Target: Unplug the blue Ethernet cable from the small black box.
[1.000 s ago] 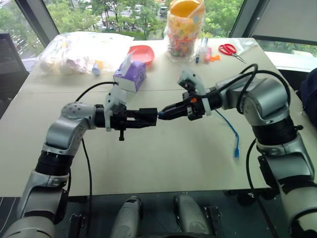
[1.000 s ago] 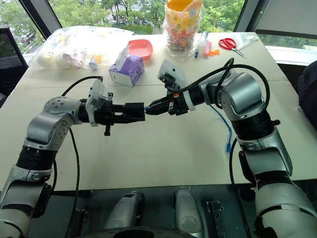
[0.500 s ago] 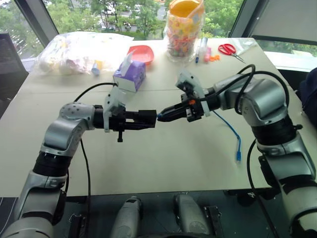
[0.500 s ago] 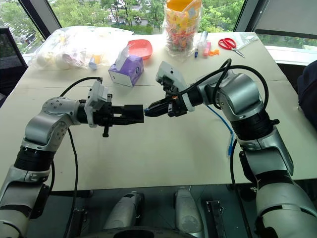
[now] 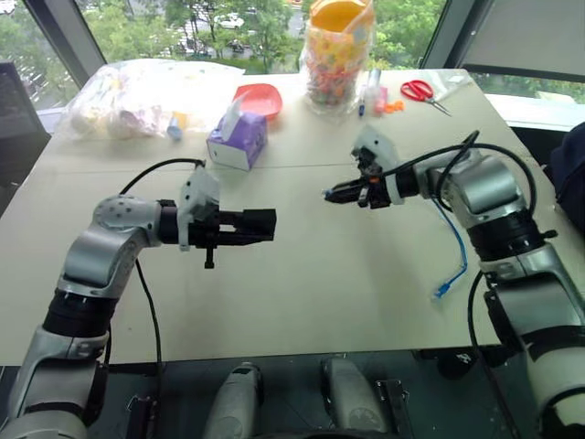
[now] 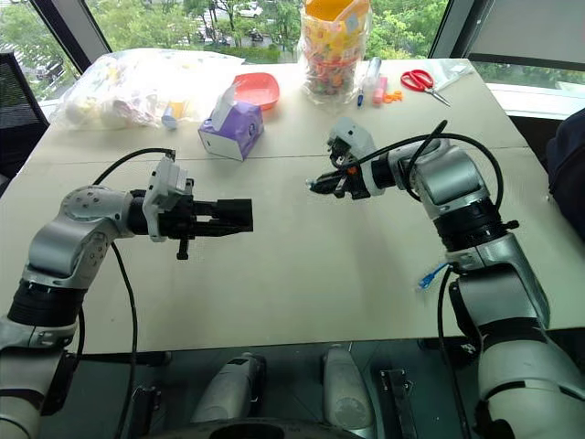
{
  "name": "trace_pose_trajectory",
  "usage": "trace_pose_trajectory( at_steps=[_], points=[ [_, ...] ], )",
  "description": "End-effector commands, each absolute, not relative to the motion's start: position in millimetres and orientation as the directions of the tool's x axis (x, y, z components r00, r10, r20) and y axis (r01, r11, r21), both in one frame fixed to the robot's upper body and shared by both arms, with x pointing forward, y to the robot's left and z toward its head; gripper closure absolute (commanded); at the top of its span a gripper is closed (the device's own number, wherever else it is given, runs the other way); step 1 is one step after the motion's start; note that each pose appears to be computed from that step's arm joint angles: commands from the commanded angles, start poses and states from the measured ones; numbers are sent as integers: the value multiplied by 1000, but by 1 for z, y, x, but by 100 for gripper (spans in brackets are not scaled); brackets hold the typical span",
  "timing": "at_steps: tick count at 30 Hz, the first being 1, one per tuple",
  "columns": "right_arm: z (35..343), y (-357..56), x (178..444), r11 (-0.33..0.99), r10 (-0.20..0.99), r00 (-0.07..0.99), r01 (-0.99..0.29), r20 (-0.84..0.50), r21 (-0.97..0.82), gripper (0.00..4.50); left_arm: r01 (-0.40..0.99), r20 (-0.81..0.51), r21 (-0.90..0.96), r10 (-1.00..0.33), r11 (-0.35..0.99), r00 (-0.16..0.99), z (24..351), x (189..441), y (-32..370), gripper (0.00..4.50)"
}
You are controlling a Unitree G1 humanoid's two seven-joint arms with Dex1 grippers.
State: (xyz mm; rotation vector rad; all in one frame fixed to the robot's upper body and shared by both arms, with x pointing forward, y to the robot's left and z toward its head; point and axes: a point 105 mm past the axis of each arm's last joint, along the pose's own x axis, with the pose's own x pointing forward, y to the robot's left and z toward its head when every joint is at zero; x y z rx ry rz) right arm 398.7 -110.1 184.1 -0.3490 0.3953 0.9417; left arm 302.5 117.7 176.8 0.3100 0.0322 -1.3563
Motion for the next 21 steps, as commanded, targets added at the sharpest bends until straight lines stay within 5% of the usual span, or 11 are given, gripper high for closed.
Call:
trace_pose_trajectory(
  at_steps=[1, 3, 11, 21],
  points=[
    [186, -120, 433, 714, 545, 738, -657, -398, -241, 448, 943, -178, 239, -944, 231, 276, 166, 312, 109, 398],
    [180, -124, 441, 752, 488, 782, -602, -388, -267, 448, 934, -165, 251, -940, 254, 300, 160, 316, 103, 398],
    [191, -135, 439, 843, 419, 852, -493, -312, -215, 109, 878, -80, 291, -905, 380, 418, 141, 352, 78, 398],
    [203, -137, 388, 854, 464, 837, -509, -289, -105, 109, 830, -62, 288, -856, 477, 514, 117, 379, 73, 398]
  ],
)
